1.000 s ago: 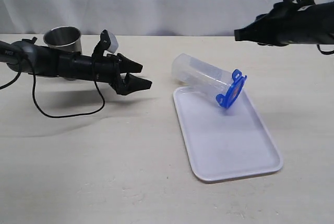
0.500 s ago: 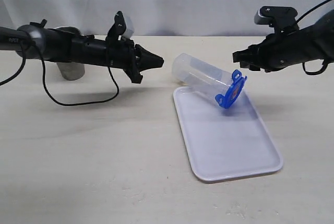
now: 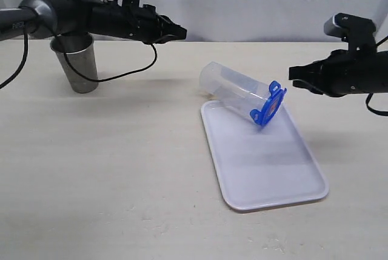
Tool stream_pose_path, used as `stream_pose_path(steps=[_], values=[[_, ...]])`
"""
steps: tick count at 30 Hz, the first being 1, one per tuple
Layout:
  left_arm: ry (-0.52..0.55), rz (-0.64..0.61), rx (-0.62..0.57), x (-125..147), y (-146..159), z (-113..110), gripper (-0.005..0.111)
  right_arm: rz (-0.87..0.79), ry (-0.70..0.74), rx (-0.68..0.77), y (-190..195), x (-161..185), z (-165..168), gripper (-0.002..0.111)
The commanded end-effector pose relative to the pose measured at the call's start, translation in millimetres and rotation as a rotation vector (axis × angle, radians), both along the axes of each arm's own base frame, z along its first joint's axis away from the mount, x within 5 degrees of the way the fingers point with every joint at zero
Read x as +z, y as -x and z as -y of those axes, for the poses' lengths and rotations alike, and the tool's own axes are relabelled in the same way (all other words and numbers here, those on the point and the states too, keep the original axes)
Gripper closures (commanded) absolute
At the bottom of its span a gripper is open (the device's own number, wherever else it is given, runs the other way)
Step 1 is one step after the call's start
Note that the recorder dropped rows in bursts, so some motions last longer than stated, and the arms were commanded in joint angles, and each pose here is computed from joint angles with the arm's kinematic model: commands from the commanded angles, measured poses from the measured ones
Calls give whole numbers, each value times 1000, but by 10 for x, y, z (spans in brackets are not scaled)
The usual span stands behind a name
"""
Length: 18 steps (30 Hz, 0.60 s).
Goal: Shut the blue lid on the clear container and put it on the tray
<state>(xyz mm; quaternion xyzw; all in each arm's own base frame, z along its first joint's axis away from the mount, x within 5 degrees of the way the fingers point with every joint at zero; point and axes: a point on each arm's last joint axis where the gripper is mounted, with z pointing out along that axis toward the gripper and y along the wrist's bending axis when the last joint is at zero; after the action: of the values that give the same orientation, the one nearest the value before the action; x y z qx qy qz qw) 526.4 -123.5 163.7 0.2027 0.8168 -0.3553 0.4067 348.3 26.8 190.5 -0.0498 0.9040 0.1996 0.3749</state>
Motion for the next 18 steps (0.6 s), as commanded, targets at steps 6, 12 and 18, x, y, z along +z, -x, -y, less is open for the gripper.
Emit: stream_pose_path(steps=[6,12,18], values=[[-150,36,161,-189,-98,292,107,-54,11,26,87,-285,-10,104],[-106,-15,194,-283,-95,371,107,-64,-20,48,106,-331,-41,104],[-78,-86,145,-431,-64,355,107,-59,-79,88,90,-401,-96,104]])
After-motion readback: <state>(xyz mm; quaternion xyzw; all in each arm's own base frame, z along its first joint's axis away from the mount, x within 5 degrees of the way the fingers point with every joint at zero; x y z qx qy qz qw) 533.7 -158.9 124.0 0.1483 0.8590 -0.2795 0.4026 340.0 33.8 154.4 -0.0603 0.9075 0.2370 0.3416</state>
